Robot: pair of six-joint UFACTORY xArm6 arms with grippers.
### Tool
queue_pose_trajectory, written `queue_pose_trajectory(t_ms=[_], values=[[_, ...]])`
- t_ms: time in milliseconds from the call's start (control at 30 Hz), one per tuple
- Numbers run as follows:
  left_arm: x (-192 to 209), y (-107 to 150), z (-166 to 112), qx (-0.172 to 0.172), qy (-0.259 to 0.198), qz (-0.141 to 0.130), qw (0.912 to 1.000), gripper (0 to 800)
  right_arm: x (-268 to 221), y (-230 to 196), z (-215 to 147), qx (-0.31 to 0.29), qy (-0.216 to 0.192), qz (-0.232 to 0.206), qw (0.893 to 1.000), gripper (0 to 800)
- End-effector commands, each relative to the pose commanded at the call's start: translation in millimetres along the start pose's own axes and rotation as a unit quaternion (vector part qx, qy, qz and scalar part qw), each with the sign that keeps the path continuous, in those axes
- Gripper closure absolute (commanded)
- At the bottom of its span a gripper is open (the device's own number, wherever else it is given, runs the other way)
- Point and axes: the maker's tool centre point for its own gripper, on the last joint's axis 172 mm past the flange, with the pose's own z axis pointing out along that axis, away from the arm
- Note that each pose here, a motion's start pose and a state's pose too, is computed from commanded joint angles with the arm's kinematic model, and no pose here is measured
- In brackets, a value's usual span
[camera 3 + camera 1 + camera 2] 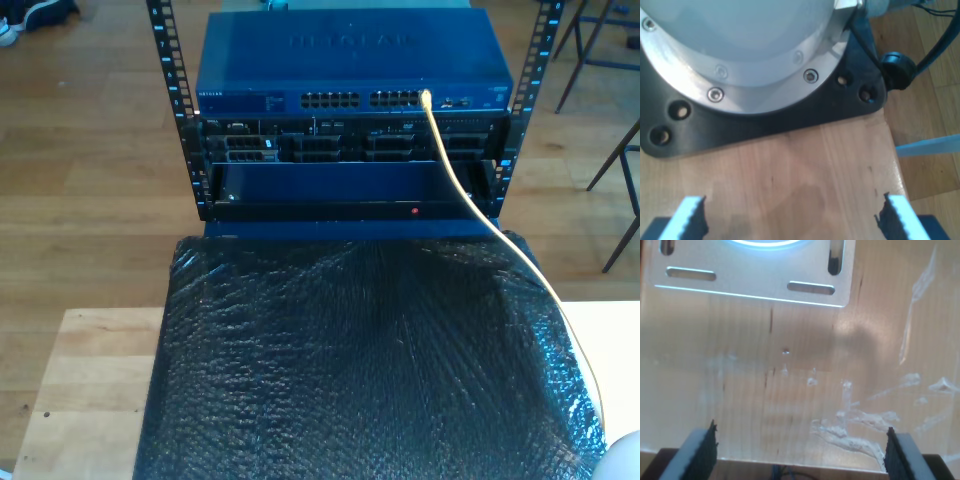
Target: Grab the cable and plug it in
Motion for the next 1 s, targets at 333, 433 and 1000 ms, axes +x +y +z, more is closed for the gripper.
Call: queue_pose_trajectory(t_ms=[333, 433, 1000], values=[[0, 0, 0, 0.000, 0.000, 0.000, 1.0000, 0, -4, -3, 21, 0.002, -0.026, 0.001, 1.000, 11], [0, 0, 0, 0.000, 0.000, 0.000, 1.0000, 0, -6, -3, 22, 0.002, -0.029, 0.001, 1.000, 11], [0, 0, 0, 0.000, 0.000, 0.000, 1.0000, 0, -5, -3, 24, 0.002, -0.028, 0.004, 1.000, 3]])
